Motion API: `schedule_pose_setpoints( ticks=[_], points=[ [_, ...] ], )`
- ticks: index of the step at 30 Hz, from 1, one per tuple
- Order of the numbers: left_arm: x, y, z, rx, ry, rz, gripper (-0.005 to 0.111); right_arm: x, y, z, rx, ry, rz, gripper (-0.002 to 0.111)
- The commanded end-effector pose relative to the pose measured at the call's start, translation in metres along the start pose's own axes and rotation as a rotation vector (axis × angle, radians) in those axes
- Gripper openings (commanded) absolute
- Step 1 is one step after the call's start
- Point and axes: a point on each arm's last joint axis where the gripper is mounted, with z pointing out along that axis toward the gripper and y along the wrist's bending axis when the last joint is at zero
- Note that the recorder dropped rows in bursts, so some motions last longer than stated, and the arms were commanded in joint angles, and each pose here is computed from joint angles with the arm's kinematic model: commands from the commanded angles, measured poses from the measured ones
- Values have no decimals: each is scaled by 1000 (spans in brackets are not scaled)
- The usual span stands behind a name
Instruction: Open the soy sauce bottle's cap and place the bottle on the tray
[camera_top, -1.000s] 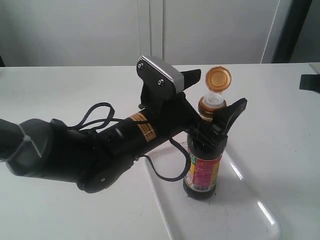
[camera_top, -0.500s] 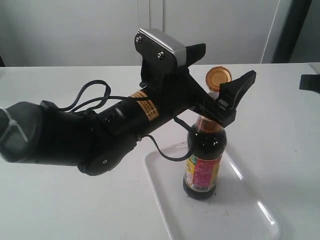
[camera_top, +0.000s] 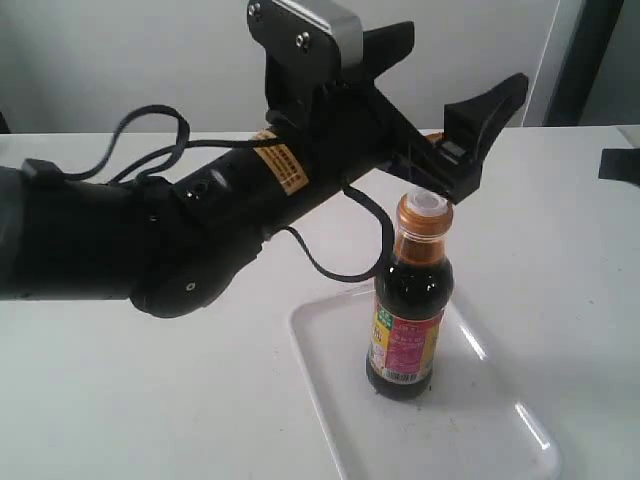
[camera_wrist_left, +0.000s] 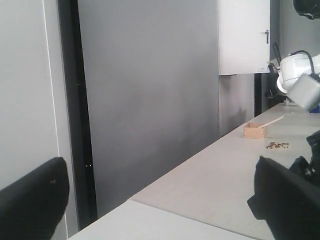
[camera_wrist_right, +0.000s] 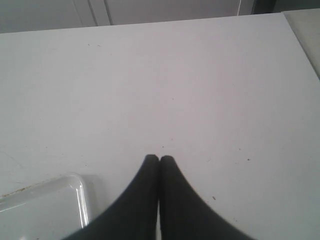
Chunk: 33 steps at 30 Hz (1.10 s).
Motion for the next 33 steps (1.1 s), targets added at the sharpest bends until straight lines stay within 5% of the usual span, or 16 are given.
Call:
schedule_pose_setpoints(
  ticks=[1, 5, 19, 33],
  points=[
    [-30, -3, -6, 34, 38, 55, 105, 0, -2, 0, 6, -9, 1, 0],
    [-46, -2, -17, 20, 169, 91, 96, 0, -2, 0, 6, -11, 1, 0],
    [-68, 6, -63, -31, 631, 186, 0, -1, -2, 0, 5, -22, 9, 0],
    [-77, 37, -114, -192, 1000, 143, 0, 2, -1, 0, -2, 15, -130, 0]
  ],
)
